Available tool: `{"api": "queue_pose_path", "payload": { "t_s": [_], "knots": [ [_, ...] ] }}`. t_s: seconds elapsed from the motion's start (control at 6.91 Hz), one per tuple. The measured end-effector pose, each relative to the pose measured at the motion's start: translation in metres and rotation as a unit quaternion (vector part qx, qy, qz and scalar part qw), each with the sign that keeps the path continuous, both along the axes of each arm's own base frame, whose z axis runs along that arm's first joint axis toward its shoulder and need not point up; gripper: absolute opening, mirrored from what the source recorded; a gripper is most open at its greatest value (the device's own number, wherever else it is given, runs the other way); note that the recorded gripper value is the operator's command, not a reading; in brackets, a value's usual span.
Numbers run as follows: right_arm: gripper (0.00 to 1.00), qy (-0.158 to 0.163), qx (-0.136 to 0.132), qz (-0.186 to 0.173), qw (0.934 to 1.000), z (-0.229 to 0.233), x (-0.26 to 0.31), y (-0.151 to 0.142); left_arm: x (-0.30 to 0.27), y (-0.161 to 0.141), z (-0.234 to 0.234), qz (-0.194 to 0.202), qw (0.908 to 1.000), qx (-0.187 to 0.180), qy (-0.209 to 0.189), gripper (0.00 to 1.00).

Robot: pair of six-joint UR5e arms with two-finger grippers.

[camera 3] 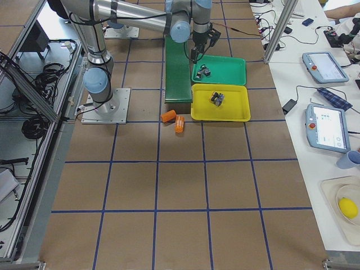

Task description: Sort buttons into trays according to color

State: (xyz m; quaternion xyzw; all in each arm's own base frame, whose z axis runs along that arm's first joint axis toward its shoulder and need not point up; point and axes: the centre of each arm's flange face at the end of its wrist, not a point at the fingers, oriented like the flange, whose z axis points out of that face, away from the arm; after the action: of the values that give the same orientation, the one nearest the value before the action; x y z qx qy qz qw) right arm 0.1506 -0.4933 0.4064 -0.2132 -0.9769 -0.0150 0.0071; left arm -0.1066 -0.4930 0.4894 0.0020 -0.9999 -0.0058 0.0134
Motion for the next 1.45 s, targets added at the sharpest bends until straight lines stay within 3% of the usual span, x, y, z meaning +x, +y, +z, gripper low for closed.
{"api": "queue_pose_path", "payload": {
  "t_s": [0.29, 0.43, 0.72, 0.87, 1.45],
  "knots": [
    [1.00, -0.001, 0.039, 0.038, 0.9985, 0.030, -0.006, 0.042, 0.000, 0.000, 0.000, 0.000, 1.0000, 0.000, 0.000, 1.00],
    [1.00, -0.004, 0.037, 0.074, 0.9966, 0.047, -0.009, 0.059, 0.000, 0.000, 0.000, 0.000, 1.0000, 0.000, 0.000, 1.00],
    [1.00, -0.014, 0.029, 0.198, 0.9797, 0.061, -0.015, 0.071, 0.000, 0.000, 0.000, 0.000, 1.0000, 0.000, 0.000, 1.00],
    [1.00, -0.015, 0.024, 0.221, 0.9748, 0.064, -0.017, 0.070, 0.000, 0.000, 0.000, 0.000, 1.0000, 0.000, 0.000, 1.00],
    [1.00, -0.014, 0.019, 0.223, 0.9744, 0.073, -0.017, 0.049, 0.000, 0.000, 0.000, 0.000, 1.0000, 0.000, 0.000, 1.00]
  ]
}}
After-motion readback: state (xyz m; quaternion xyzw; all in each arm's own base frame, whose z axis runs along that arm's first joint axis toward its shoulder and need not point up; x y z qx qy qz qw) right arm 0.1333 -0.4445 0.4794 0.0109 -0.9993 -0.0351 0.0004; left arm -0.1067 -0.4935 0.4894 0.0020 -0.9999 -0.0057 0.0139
